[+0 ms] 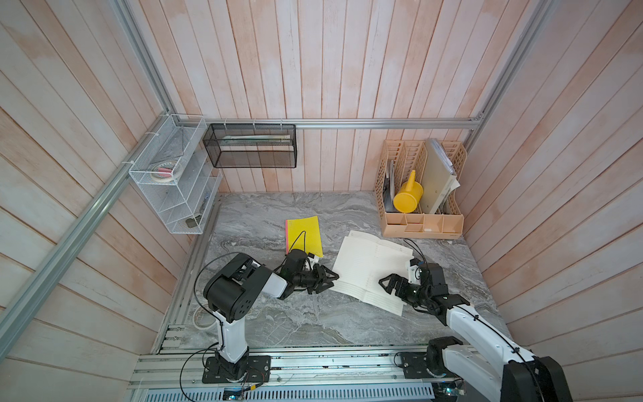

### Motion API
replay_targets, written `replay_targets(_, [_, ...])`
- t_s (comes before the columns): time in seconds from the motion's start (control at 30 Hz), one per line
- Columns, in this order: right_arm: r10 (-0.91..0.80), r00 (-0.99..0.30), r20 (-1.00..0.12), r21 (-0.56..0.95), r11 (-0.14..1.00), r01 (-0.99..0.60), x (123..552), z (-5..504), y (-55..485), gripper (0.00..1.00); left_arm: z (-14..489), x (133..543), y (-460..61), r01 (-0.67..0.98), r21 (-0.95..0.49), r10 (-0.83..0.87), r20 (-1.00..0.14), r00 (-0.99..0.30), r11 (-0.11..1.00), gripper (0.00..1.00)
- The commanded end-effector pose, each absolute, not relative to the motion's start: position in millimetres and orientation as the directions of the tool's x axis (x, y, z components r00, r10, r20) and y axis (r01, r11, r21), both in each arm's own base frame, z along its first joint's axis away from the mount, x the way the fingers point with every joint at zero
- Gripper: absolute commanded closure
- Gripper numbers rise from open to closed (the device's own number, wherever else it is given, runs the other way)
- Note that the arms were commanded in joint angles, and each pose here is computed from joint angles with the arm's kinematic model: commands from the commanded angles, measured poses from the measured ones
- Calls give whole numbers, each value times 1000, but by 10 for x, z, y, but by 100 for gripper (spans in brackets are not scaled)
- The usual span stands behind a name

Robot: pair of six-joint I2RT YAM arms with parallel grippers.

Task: Close the notebook
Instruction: Close the notebook at the center of the board.

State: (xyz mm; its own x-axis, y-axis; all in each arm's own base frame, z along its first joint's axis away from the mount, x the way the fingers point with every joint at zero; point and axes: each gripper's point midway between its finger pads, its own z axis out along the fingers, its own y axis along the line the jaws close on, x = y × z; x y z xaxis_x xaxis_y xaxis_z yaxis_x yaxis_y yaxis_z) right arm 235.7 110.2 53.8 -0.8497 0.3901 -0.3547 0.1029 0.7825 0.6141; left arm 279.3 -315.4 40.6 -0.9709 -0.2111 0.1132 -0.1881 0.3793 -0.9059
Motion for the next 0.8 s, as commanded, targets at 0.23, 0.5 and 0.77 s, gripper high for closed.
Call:
replay_targets(0.23, [378,-865,-329,619,778,105,2259,485,1114,2,309,2949,-3182,-221,-904,-286,117,-951,365,54])
replay_targets(0.5, [384,-864,-327,626,773,107,2222,491,1114,2,252,2844,-3148,-332,-874,-392,184,-901,353,54])
replay_targets(0.77, [383,-868,-317,640,762,102,2195,487,1141,2,46,2798,-3110,-438,-844,-524,232,-820,311,53])
